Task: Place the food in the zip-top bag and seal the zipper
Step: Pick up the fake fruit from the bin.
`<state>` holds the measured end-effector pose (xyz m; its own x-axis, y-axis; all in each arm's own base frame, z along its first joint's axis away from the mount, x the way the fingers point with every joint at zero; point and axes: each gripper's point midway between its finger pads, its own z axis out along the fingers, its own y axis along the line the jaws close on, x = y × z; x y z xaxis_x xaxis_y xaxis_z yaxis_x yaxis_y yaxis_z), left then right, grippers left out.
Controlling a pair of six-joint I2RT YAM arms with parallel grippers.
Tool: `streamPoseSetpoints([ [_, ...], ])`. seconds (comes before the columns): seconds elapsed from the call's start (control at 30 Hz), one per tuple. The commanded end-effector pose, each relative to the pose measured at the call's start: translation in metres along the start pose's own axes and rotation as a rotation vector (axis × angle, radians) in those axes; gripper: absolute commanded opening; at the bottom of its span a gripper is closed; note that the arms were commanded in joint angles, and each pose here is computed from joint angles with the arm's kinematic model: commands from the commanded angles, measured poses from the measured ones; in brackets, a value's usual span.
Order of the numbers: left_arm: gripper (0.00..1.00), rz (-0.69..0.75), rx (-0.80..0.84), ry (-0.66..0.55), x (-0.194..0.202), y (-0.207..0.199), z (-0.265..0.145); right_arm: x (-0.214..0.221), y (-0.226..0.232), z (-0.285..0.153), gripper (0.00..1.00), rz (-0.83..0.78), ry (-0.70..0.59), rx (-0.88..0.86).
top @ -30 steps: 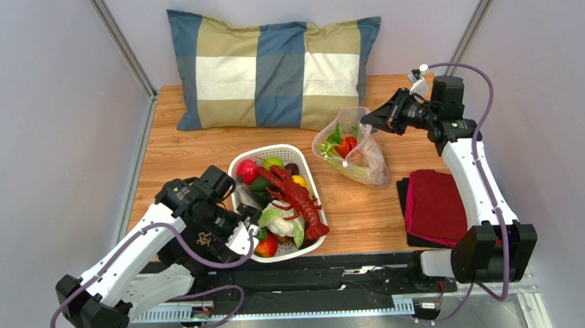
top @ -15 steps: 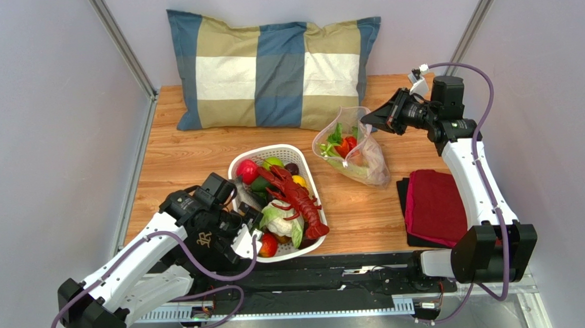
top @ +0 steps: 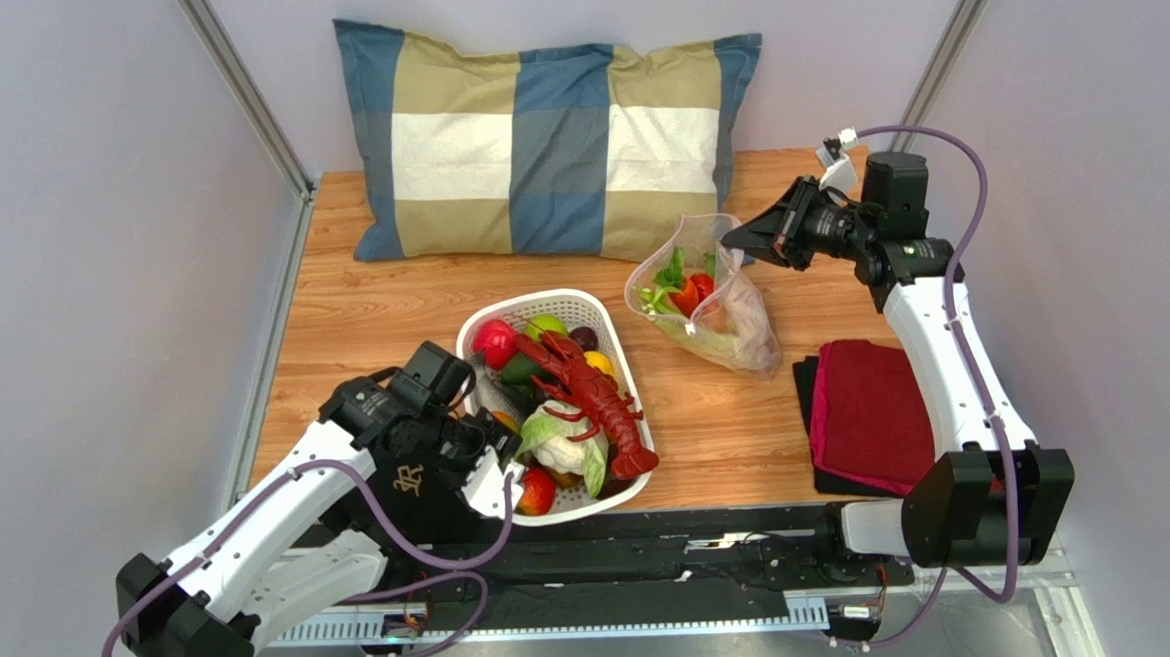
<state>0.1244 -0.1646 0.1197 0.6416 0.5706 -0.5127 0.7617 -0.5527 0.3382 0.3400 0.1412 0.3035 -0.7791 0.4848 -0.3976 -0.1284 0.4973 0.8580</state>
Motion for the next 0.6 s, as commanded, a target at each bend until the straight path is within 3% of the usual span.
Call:
streamPoseSetpoints([
  [0.0, 0.42, 0.077, -0.003, -0.022, -0.020, -0.005, -0.023, -0.006, 0.012, -0.002, 0.00, -0.044, -0.011, -0.018],
  [0.27, 0.15, 0.092, 0.073, -0.067, -0.053, -0.029, -0.061, -0.005, 0.010, -0.001, 0.00, -0.039, -0.001, -0.019],
  [0.33, 0.13, 0.095, 0.066, -0.085, -0.064, -0.027, -0.073, -0.005, 0.011, -0.001, 0.00, -0.043, 0.000, -0.023],
  [0.43, 0.03, 0.091, 0.018, -0.132, -0.086, -0.009, -0.091, -0.004, 0.012, -0.002, 0.00, -0.048, 0.002, -0.025],
  [0.57, 0.00, 0.020, -0.162, -0.245, -0.130, 0.069, -0.129, -0.003, 0.013, -0.003, 0.00, -0.067, 0.003, -0.026],
])
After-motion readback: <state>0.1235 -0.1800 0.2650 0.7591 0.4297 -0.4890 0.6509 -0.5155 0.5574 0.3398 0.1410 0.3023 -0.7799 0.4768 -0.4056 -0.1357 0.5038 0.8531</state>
